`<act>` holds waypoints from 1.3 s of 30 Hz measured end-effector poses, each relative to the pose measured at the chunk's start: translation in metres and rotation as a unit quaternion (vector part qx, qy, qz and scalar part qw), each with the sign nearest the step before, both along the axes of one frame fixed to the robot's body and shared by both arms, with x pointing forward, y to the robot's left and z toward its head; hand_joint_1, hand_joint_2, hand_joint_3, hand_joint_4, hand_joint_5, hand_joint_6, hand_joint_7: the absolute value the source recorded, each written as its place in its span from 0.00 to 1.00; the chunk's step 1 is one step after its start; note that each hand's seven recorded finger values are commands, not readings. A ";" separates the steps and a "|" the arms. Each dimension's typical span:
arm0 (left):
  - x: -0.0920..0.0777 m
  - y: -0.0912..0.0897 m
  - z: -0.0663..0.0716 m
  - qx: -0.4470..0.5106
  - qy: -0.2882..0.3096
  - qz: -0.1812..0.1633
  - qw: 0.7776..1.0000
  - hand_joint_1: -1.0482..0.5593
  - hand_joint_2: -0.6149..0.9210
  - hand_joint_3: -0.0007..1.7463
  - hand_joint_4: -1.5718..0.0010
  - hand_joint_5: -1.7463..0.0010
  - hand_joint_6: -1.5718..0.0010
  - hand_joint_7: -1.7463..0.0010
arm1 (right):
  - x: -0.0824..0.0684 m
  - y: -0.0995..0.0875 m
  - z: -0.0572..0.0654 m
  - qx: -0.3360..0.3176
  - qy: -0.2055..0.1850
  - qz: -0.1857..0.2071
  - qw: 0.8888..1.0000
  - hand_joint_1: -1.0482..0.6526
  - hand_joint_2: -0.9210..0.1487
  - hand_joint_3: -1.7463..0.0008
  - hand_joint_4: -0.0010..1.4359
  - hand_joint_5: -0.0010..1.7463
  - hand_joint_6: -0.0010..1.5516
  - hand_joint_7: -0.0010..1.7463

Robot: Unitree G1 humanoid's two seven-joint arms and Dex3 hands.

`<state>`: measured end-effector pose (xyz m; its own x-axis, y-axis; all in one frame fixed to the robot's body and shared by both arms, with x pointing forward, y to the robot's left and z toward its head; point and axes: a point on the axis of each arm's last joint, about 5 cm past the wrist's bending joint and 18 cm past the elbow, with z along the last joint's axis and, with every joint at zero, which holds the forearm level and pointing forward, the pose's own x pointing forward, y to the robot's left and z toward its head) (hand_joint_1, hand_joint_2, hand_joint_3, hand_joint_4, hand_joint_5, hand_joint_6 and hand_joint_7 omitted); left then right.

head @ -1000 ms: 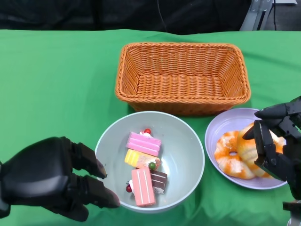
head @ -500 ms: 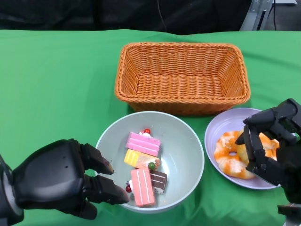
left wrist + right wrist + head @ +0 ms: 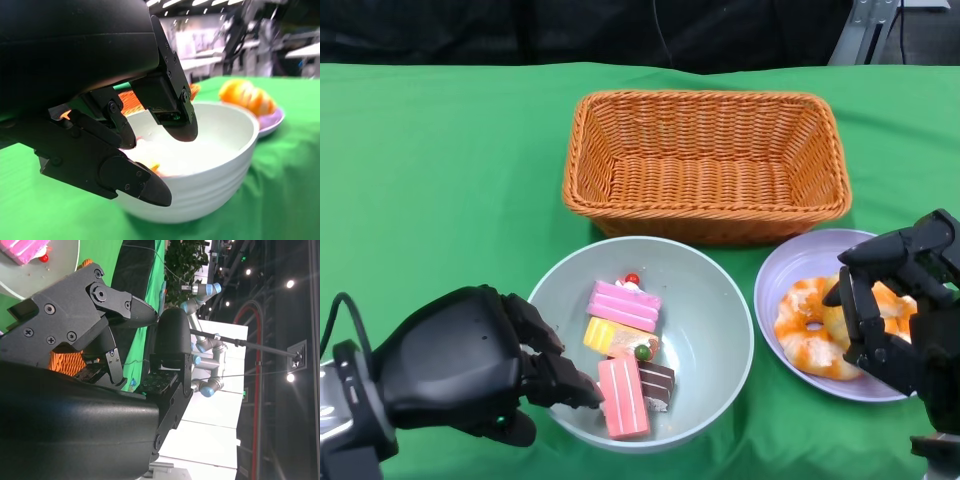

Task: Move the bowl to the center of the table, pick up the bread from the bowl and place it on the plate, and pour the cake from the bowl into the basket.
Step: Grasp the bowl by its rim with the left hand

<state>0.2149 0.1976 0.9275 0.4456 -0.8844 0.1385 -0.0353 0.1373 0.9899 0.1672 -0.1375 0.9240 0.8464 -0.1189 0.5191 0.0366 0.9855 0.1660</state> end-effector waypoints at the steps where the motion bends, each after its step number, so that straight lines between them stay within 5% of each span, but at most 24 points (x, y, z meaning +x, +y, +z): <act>1: 0.000 0.000 0.000 0.008 0.001 0.004 1.000 0.32 0.92 0.01 0.40 1.00 0.44 1.00 | 0.000 0.000 0.000 0.001 0.000 0.001 1.000 0.52 0.35 0.49 0.50 0.89 0.45 0.70; 7: 0.000 -0.008 -0.004 0.059 -0.009 0.038 0.998 0.31 0.92 0.01 0.41 1.00 0.46 1.00 | -0.002 0.000 0.001 0.011 -0.003 0.007 1.000 0.51 0.41 0.44 0.51 0.88 0.46 0.70; 21: -0.003 -0.025 -0.026 0.082 0.004 0.033 0.996 0.31 0.96 0.01 0.44 1.00 0.48 1.00 | -0.008 0.007 0.007 0.037 -0.014 0.028 0.999 0.51 0.44 0.39 0.50 0.88 0.46 0.68; 39: 0.018 -0.049 -0.059 0.071 -0.006 0.050 0.996 0.32 0.97 0.00 0.45 1.00 0.48 1.00 | -0.013 0.010 0.007 0.035 -0.023 0.032 0.999 0.52 0.51 0.34 0.52 0.87 0.47 0.68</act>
